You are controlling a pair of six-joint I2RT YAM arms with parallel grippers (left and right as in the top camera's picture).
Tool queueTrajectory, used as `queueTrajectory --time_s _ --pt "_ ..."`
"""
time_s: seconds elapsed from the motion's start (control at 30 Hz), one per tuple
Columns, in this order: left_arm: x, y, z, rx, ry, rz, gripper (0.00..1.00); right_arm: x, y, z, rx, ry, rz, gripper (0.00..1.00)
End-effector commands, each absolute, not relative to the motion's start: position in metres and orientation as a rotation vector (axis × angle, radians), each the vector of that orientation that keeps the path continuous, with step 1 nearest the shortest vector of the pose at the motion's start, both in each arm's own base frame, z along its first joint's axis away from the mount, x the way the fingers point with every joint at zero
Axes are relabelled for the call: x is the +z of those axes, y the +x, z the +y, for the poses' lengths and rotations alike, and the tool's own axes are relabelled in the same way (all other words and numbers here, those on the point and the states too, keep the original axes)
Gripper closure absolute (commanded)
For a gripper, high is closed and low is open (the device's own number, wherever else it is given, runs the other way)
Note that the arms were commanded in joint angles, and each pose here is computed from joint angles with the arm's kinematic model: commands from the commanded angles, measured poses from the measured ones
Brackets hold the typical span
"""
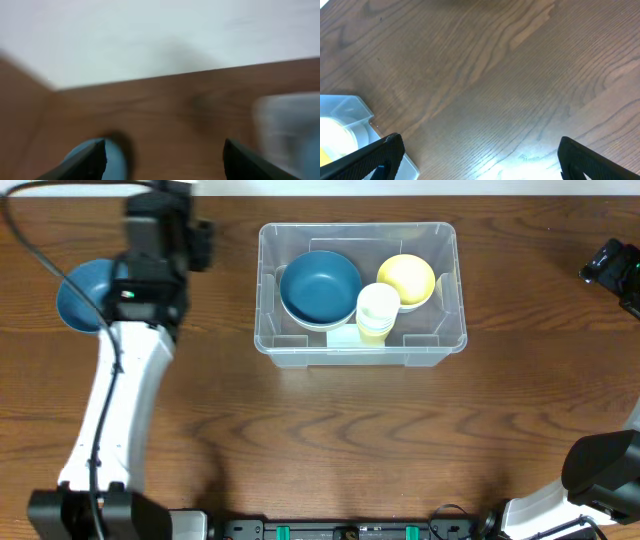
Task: Pack container
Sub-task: 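Move the left gripper to the back blue bowl and grasp its rim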
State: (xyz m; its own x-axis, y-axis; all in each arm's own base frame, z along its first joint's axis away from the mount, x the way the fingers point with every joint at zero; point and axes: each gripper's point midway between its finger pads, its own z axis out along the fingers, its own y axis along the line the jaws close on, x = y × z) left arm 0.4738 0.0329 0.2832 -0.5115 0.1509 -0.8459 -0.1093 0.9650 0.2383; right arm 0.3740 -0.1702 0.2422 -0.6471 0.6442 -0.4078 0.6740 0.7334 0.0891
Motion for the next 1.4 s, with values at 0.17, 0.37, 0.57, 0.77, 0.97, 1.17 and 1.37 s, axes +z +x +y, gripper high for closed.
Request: queueTrajectory --time_s 0.17,0.37,0.57,0.77,0.97,1.17,1.37 --pt "0.22 0.488 0.149 0.451 -0.255 2.174 0.25 0.247 0.374 -0.174 -0.11 1.009 2.507 0.01" --pt "0.17 0.508 0.169 0.407 -0.271 2.216 0.32 0.247 0.374 -0.174 -0.11 1.009 2.507 0.01" --pt "0.117 0.516 0.171 0.397 -0.269 2.298 0.33 0.247 0.374 -0.174 -0.11 1.009 2.507 0.01" --pt "0.064 0.514 0.172 0.389 -0.272 2.401 0.33 0.247 0.374 -0.174 -0.11 1.009 2.507 0.01" --pt "0.047 0.511 0.173 0.388 -0.277 2.435 0.35 0.247 0.374 -0.174 -0.11 1.009 2.507 0.01" --pt "0.041 0.502 0.18 0.391 -0.297 2.466 0.65 0.247 0.374 -0.174 -0.11 1.009 2.507 0.01" --pt "0.024 0.485 0.18 0.387 -0.309 2.526 0.79 0.247 0.374 -0.174 -0.11 1.009 2.507 0.01"
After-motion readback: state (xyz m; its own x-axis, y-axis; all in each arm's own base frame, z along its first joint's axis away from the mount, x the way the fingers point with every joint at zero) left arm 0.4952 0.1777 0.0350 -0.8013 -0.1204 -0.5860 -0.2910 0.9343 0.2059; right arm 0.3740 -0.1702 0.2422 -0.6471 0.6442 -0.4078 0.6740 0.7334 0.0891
